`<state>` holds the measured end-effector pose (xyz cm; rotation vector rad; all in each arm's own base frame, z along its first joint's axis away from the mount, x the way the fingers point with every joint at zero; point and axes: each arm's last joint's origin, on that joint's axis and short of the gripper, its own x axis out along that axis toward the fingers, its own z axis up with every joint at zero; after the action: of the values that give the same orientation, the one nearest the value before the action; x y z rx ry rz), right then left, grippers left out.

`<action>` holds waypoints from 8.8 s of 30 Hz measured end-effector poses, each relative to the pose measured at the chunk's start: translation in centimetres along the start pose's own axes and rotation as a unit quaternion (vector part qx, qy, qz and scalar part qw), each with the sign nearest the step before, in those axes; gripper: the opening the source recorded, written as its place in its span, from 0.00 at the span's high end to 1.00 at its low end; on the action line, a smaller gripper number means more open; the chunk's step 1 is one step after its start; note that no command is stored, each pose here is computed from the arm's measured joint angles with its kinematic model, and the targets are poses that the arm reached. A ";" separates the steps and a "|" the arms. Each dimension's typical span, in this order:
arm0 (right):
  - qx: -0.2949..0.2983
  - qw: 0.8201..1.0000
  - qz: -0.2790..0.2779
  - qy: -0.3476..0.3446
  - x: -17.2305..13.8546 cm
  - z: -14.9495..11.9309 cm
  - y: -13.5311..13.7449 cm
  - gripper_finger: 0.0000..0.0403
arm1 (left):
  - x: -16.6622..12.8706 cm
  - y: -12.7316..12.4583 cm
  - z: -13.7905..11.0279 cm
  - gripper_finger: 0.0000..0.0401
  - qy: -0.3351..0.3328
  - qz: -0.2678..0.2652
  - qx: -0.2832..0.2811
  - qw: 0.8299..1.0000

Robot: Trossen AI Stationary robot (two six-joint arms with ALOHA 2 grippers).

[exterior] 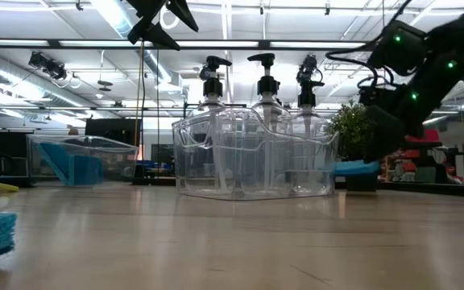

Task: Pick & Place Kitchen Sink Supplies
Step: Put the blue sponge wipe into the left transparent bin

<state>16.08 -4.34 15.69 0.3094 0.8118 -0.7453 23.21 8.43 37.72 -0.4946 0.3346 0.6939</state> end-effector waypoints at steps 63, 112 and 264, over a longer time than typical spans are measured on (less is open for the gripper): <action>0.065 0.826 0.551 -0.102 -15.5 16.5 4.9 1.00 | -2.7 -6.6 -0.7 0.22 -0.151 -0.270 0.469 0.827; 0.080 0.794 0.602 0.000 -8.1 18.0 9.9 1.00 | -2.3 -11.4 -4.6 0.80 -0.143 -0.351 0.505 0.775; -0.117 0.930 0.337 -0.090 -14.7 12.8 2.6 0.65 | -3.0 -5.5 -7.9 0.51 0.284 -0.226 0.225 0.904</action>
<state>18.15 -2.04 35.17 0.2750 0.5566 -0.0266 23.80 -1.03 34.24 -0.3011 0.8757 -0.0082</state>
